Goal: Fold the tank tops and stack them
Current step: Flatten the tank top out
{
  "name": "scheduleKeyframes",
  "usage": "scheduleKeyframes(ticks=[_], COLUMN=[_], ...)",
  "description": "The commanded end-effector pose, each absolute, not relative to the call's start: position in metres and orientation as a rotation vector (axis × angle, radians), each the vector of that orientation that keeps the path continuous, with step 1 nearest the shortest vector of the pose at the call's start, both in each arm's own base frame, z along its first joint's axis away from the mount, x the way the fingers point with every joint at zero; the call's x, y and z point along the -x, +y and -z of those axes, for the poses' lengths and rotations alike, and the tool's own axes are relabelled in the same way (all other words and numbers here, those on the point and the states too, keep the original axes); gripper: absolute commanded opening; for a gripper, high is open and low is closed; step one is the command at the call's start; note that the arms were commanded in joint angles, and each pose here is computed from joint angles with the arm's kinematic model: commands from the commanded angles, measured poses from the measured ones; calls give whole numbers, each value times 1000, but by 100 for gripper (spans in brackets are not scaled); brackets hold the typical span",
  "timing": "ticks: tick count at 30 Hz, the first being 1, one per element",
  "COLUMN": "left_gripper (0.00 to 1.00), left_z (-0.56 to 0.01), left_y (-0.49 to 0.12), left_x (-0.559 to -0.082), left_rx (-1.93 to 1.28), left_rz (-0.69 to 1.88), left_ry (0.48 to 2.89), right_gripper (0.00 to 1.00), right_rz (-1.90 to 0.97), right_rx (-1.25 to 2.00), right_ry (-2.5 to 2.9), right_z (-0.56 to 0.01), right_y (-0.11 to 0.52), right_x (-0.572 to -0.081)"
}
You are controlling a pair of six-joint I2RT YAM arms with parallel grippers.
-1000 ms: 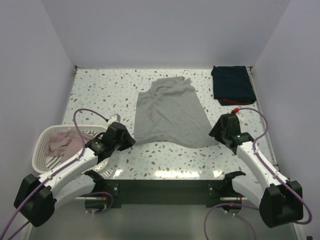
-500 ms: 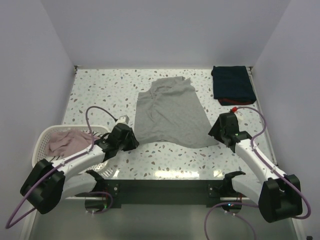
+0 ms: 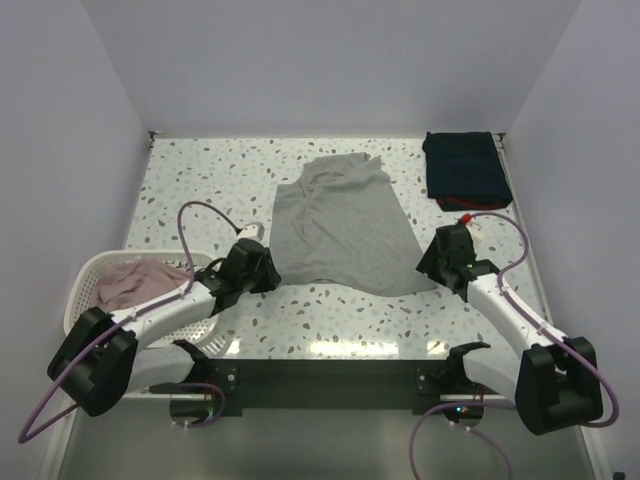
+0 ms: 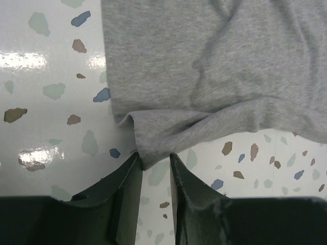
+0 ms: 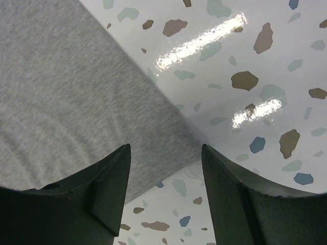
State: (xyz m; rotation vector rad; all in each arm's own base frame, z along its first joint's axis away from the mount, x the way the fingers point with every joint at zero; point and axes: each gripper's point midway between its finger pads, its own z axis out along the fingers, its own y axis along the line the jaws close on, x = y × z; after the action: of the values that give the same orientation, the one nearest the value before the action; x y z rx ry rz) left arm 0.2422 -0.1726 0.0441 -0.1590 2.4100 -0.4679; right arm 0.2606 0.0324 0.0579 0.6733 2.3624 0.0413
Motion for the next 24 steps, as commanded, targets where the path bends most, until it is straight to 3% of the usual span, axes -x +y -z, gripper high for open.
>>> scheduleKeyframes(ticks=[1,16,24], left_gripper=[32,8,7], left_z=[-62,-64,-64], left_y=[-183,-176,-176], left_x=[-260,-299,-306], left_rx=[108,236,278], left_rz=[489,354,386], left_ry=[2333,2334,2343], right_gripper=[61,61,62], right_rz=[-6,12,19], right_rx=[-676,-686,-672], right_ry=[2341,2403,2479], right_z=[-56,-39,-29], right_y=[26,25,26], right_x=[-266,-259,-251])
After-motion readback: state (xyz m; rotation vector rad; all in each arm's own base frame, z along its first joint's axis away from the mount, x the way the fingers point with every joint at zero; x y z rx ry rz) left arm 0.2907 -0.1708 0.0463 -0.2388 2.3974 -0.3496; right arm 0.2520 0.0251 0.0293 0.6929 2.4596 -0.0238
